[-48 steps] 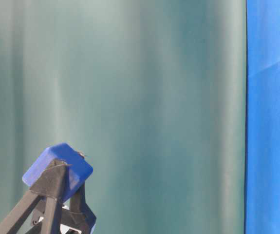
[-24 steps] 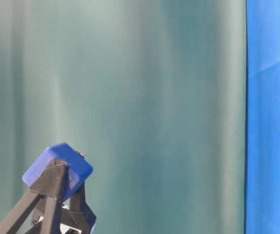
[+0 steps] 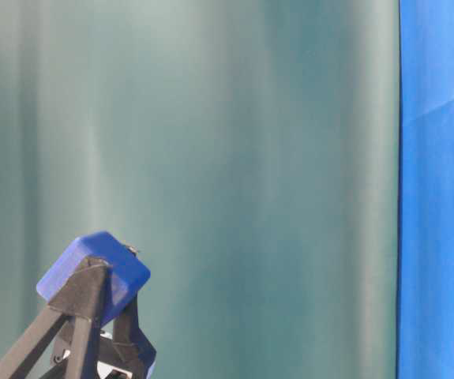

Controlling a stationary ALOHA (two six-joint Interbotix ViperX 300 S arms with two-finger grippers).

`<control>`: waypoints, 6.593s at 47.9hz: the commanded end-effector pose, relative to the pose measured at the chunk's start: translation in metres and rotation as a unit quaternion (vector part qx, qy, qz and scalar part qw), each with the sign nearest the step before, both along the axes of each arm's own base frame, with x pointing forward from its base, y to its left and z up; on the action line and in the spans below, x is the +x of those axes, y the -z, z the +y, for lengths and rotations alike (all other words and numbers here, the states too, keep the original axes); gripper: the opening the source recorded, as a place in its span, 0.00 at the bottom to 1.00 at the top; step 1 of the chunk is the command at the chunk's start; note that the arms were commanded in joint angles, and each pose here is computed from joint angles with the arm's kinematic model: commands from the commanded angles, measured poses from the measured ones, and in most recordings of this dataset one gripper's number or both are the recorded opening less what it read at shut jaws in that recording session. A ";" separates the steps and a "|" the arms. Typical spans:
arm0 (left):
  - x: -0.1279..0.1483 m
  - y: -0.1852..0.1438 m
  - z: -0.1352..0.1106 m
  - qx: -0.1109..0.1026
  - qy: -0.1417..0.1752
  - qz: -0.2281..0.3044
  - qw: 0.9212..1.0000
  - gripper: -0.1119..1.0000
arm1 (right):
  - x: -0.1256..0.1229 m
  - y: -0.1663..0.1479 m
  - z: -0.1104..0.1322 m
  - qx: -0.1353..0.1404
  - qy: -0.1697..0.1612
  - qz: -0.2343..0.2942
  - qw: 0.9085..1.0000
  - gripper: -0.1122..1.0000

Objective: Handover the blue block to the right arm after grasping it with the left arm, then place it in the designated position.
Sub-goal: 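Move the open right gripper to the cube held by the left gripper, then close the right gripper on the cube and open the left gripper, then pull the cube back to the right with the right gripper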

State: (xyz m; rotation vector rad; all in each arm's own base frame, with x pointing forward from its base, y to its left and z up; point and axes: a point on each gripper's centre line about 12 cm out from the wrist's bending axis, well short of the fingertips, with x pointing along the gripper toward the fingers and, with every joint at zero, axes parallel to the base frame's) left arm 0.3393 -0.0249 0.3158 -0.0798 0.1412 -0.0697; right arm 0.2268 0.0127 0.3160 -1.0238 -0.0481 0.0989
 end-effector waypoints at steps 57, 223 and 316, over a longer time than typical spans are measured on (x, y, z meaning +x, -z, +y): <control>-0.001 -0.011 0.004 -0.003 -0.006 -0.017 1.000 0.54 | 0.005 -0.009 0.001 -0.025 -0.005 -0.011 1.000 0.98; 0.002 -0.013 0.000 -0.003 0.000 -0.018 1.000 0.94 | 0.200 -0.034 0.009 -0.028 -0.007 0.040 0.999 0.40; -0.031 -0.015 0.002 -0.011 -0.001 -0.031 0.999 0.94 | 0.070 -0.036 0.007 0.004 0.027 0.079 0.997 0.40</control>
